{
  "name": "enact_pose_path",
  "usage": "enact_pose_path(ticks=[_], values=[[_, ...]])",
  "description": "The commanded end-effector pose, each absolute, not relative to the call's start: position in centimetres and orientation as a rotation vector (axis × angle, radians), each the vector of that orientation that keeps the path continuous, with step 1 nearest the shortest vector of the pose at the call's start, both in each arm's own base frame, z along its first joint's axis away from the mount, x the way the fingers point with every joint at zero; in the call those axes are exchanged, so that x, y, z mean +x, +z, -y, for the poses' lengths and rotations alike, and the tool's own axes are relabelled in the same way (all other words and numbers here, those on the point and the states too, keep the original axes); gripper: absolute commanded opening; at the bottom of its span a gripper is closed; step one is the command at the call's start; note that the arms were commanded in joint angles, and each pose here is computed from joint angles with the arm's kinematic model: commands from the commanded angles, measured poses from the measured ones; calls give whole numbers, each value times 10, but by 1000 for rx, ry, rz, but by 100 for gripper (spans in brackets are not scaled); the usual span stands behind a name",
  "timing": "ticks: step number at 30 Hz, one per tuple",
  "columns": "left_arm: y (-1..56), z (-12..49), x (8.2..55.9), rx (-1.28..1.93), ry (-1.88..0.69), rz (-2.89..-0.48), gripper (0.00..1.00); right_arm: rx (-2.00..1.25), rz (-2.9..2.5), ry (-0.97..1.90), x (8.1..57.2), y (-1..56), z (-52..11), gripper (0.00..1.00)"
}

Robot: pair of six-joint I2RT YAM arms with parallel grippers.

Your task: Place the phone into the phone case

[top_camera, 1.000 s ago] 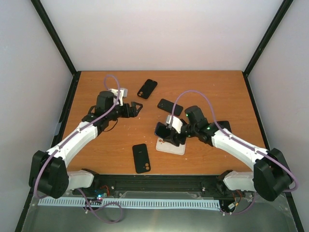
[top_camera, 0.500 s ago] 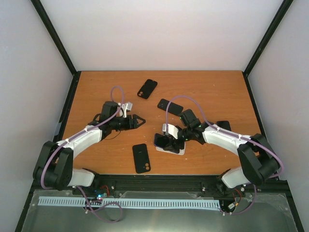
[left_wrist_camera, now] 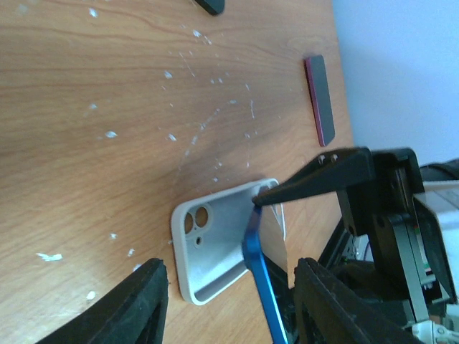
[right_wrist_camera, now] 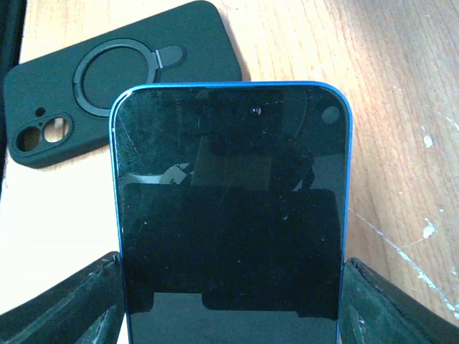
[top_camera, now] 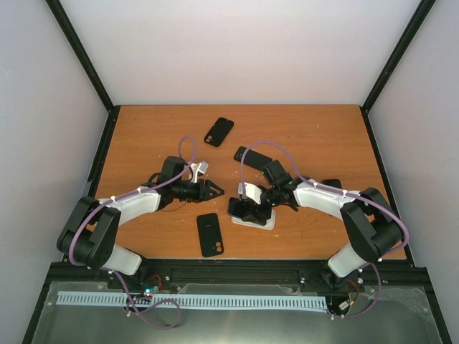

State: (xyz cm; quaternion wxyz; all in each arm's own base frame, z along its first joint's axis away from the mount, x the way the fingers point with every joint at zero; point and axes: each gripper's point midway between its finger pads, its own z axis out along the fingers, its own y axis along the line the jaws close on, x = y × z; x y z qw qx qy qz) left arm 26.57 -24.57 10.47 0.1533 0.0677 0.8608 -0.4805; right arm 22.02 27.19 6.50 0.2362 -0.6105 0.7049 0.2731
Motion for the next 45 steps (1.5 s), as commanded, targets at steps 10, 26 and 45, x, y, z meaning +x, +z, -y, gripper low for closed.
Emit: enact_pose_path(ticks=[10,26,45], values=[[97,272,261,267,-1415,-2469,45,-1665,-1948,703,234,64,-276,52],[81,286,247,296,-1482,-2521,39,-1650,-1944,661,242,63,-276,52],[64,294,244,268,-1469,-2578,4,-1476,-2046,573,267,67,-275,73]])
